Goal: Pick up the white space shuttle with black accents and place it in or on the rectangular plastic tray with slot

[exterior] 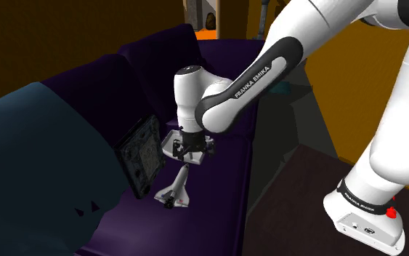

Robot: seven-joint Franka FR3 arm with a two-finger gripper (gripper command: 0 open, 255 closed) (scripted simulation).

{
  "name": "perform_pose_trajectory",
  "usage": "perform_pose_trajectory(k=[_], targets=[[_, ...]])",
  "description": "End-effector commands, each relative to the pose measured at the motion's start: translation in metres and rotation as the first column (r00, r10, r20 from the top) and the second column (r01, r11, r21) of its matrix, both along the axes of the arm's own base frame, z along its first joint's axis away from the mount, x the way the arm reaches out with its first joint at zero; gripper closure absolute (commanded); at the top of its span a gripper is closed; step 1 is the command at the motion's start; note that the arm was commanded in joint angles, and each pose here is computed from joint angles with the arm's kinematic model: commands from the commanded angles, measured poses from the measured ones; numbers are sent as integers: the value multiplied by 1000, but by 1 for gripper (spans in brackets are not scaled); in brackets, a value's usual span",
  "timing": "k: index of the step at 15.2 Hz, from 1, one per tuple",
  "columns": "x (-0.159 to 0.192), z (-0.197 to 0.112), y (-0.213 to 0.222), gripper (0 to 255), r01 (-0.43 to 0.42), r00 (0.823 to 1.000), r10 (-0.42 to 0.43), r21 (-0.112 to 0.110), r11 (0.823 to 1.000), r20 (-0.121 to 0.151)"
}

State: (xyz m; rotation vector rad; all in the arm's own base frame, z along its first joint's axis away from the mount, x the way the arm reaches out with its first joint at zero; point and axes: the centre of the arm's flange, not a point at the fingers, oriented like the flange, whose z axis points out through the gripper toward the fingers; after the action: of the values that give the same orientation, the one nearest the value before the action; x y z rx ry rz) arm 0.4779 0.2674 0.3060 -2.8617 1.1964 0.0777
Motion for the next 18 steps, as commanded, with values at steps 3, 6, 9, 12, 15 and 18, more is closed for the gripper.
perform_pose_trajectory(k=[3,6,9,12,15,18], targets=[[33,-41,18,0,116,993,-116,-3,993,-18],[58,-71,29,0,198,980,-198,-5,980,-31],[83,-101,38,0,278,960,-278,-9,960,-43],[93,-118,42,0,310,950,-310,-10,951,-48],[92,-134,43,0,310,950,-310,-10,951,-48],[91,-153,44,0,310,950,-310,-10,951,-48]])
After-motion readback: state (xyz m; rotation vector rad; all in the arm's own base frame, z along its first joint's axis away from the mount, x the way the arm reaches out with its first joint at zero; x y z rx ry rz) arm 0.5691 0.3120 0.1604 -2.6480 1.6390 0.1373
